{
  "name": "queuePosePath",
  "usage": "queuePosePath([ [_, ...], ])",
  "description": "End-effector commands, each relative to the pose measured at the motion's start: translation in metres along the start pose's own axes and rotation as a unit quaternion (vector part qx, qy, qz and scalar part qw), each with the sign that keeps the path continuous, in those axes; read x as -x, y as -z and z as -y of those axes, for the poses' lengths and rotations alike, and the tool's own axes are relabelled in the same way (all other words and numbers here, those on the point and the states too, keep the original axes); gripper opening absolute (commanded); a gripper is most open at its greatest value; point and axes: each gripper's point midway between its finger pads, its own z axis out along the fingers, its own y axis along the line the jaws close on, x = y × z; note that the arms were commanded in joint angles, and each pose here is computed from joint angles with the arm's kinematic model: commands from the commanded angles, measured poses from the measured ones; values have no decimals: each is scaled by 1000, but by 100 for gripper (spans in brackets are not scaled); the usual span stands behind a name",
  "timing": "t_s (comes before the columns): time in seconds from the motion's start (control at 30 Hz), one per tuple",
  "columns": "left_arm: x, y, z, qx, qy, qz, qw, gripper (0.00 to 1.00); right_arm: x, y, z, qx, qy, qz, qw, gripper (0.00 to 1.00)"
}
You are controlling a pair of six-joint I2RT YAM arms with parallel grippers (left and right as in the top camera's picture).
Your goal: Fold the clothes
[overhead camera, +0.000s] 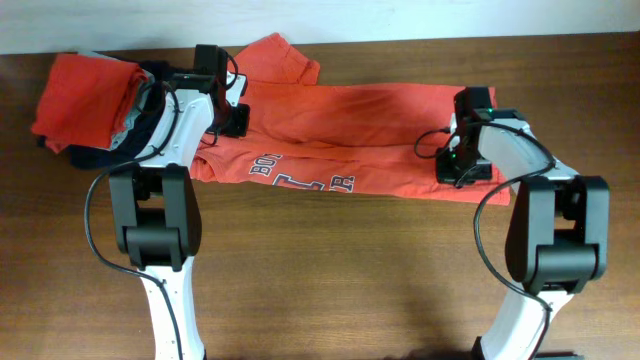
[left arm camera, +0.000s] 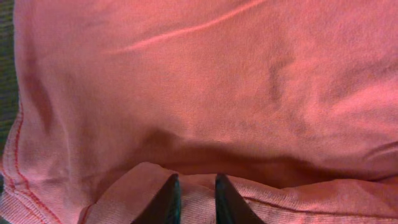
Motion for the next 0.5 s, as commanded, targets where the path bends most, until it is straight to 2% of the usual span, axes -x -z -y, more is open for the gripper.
queuePosePath([
  [0.0, 0, 0, -5, 3, -3, 1, 1000, 18, -7, -14, 2, -8, -4, -18, 1000, 4],
  [0.07, 2, 2, -9, 10, -1, 3, 1000, 22, -8, -18, 2, -8, -4, -23, 1000, 4],
  [0.13, 6, 6, -17, 25, 1, 7, 1000, 63, -10, -20, 2, -9, -4, -26, 1000, 4],
  [0.17, 9, 8, -21, 32, 2, 11, 999, 71, -10, -20, 2, -9, -4, -26, 1000, 4],
  [0.23, 13, 12, -26, 37, 6, 17, 999, 73, -10, -20, 2, -9, -4, -26, 1000, 4],
  [0.47, 3, 7, -31, 23, 3, -1, 1000, 72, -9, -20, 2, -9, -4, -25, 1000, 4],
])
